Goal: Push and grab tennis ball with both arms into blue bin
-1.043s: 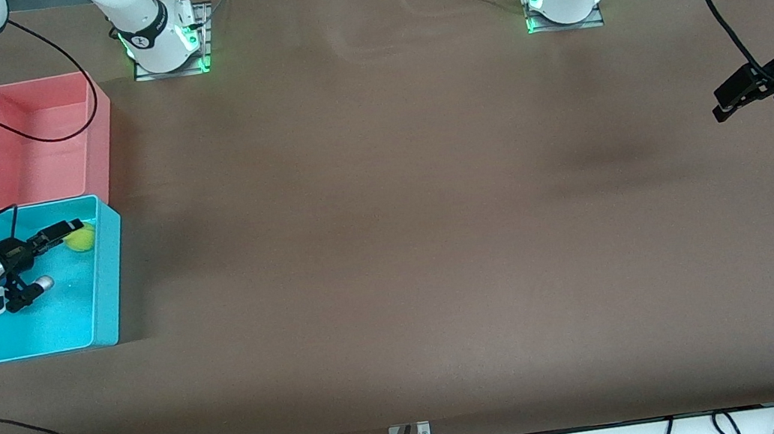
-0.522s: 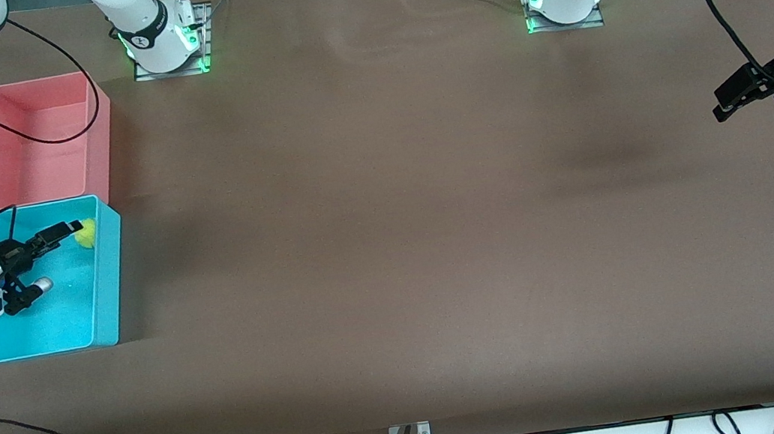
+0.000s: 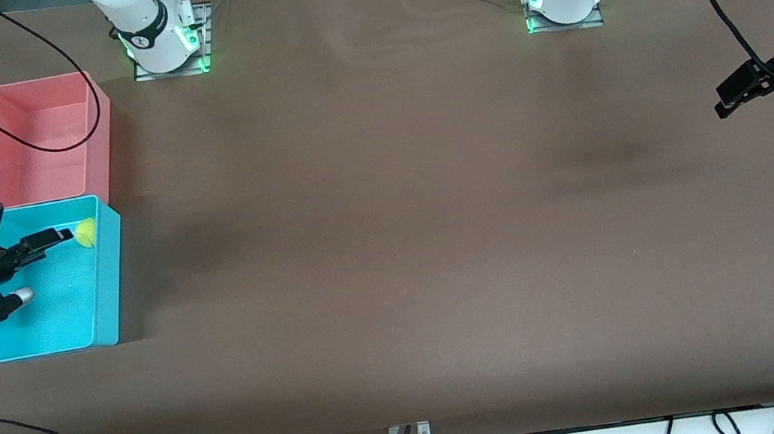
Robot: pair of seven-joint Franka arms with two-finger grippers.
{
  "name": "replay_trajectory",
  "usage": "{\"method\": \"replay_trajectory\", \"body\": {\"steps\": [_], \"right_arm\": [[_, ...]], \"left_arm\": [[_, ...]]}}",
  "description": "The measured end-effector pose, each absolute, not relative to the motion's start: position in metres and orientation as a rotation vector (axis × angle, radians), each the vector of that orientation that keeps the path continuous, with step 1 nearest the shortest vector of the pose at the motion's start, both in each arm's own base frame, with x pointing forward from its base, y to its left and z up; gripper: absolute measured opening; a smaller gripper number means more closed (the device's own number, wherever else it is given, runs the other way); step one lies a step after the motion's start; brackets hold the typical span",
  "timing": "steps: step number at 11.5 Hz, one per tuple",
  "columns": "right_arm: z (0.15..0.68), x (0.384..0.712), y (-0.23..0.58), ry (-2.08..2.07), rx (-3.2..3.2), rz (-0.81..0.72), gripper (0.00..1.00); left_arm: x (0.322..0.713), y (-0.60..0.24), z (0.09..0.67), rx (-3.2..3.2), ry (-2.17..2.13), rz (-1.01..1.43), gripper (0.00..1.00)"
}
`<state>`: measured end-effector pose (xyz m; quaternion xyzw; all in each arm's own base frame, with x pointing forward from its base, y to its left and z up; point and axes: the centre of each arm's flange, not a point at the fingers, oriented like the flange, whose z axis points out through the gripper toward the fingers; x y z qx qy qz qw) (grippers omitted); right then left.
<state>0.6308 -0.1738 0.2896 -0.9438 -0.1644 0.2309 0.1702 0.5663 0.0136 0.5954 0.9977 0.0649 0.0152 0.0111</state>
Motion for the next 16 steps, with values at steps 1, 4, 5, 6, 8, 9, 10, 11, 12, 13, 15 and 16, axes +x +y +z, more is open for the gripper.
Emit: {"method": "replay_trajectory", "body": {"steps": [1,4,5,6,8,9,10,11,12,13,15,16], "right_arm": [[0.308,0.634,-0.167,-0.46,-2.701,0.643,1.0],[0.363,0.649,-0.128,-0.464,-2.821,0.637,1.0],[0.381,0.654,-0.109,-0.467,-2.869,0.649,1.0],[0.397,0.658,-0.095,-0.467,-2.905,0.642,1.0],[0.418,0.66,-0.088,-0.455,-2.929,0.623,1.0],[0.423,0.66,-0.089,-0.446,-2.934,0.618,1.0],[0.429,0.662,-0.089,-0.394,-2.954,0.608,1.0],[0.437,0.664,-0.089,-0.298,-2.987,0.589,1.0],[0.45,0.667,-0.089,-0.219,-3.017,0.554,1.0],[0.468,0.667,-0.088,-0.165,-3.039,0.516,1.0],[0.502,0.662,-0.085,-0.082,-3.072,0.447,1.0],[0.517,0.658,-0.084,-0.055,-3.082,0.418,1.0]], "left_arm": [[0.566,0.013,0.596,3.112,0.202,0.049,1.0],[0.566,0.012,0.596,3.113,0.199,0.047,1.0],[0.566,0.012,0.596,3.113,0.198,0.046,1.0],[0.566,0.012,0.596,3.113,0.198,0.045,1.0],[0.565,0.012,0.596,3.113,0.198,0.043,1.0],[0.565,0.012,0.596,3.113,0.198,0.043,1.0],[0.565,0.012,0.596,3.113,0.198,0.042,1.0],[0.565,0.012,0.596,3.113,0.198,0.042,1.0],[0.565,0.012,0.596,3.113,0.198,0.042,1.0],[0.565,0.012,0.596,3.113,0.198,0.041,1.0],[0.565,0.012,0.595,3.113,0.198,0.04,1.0],[0.565,0.012,0.595,3.113,0.198,0.039,1.0]]}}
